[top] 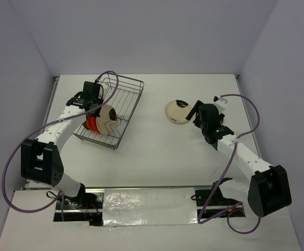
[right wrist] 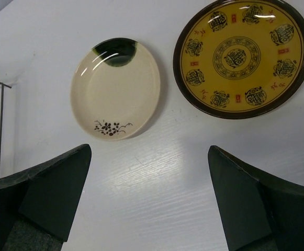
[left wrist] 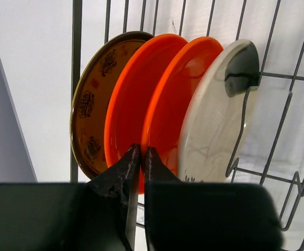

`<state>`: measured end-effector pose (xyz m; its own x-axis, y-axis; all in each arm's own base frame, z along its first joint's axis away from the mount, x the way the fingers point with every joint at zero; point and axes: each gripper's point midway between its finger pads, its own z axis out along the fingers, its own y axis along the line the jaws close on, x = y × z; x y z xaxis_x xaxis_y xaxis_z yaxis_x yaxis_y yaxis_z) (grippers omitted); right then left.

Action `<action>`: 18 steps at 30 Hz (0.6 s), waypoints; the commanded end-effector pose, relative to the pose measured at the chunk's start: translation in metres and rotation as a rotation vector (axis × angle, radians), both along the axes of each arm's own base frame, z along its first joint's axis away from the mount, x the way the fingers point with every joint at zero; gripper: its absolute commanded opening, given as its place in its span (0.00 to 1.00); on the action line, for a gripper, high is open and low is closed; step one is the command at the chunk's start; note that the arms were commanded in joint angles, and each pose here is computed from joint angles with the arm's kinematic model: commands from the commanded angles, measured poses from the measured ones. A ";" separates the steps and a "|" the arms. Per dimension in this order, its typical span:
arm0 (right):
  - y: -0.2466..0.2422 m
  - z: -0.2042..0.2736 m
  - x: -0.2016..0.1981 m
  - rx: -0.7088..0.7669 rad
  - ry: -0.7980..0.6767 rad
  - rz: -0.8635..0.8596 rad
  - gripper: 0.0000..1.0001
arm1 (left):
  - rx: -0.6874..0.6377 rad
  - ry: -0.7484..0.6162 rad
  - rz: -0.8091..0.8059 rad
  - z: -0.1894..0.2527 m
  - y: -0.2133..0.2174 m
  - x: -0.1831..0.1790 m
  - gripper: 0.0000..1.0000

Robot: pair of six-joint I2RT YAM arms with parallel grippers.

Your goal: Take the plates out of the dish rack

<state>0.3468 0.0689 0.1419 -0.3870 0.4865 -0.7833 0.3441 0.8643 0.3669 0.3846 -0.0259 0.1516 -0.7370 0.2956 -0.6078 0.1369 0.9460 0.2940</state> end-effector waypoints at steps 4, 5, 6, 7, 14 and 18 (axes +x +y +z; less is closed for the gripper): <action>0.003 0.034 -0.004 0.015 -0.097 0.021 1.00 | -0.005 -0.033 0.023 0.014 0.005 0.008 0.00; 0.002 0.038 -0.005 0.020 -0.105 0.022 1.00 | 0.011 -0.053 0.030 0.023 0.009 0.008 0.00; 0.002 0.044 -0.007 0.026 -0.122 0.025 1.00 | 0.031 -0.067 0.019 0.031 0.011 0.009 0.00; 0.004 0.047 -0.008 0.033 -0.132 0.033 1.00 | 0.044 -0.092 0.016 0.045 0.013 0.011 0.00; 0.035 0.085 -0.011 0.090 -0.237 0.187 1.00 | 0.054 -0.291 -0.050 0.146 0.015 -0.003 0.00; 0.109 0.123 -0.016 0.164 -0.394 0.549 1.00 | -0.065 -0.380 -0.128 0.183 -0.005 -0.018 0.00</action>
<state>0.3334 0.1189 0.2106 -0.3495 0.4743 -0.8080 0.0339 0.8683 0.4949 0.3785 -0.0130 0.2892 -0.5372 0.3447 -0.7698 0.0937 0.9314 0.3517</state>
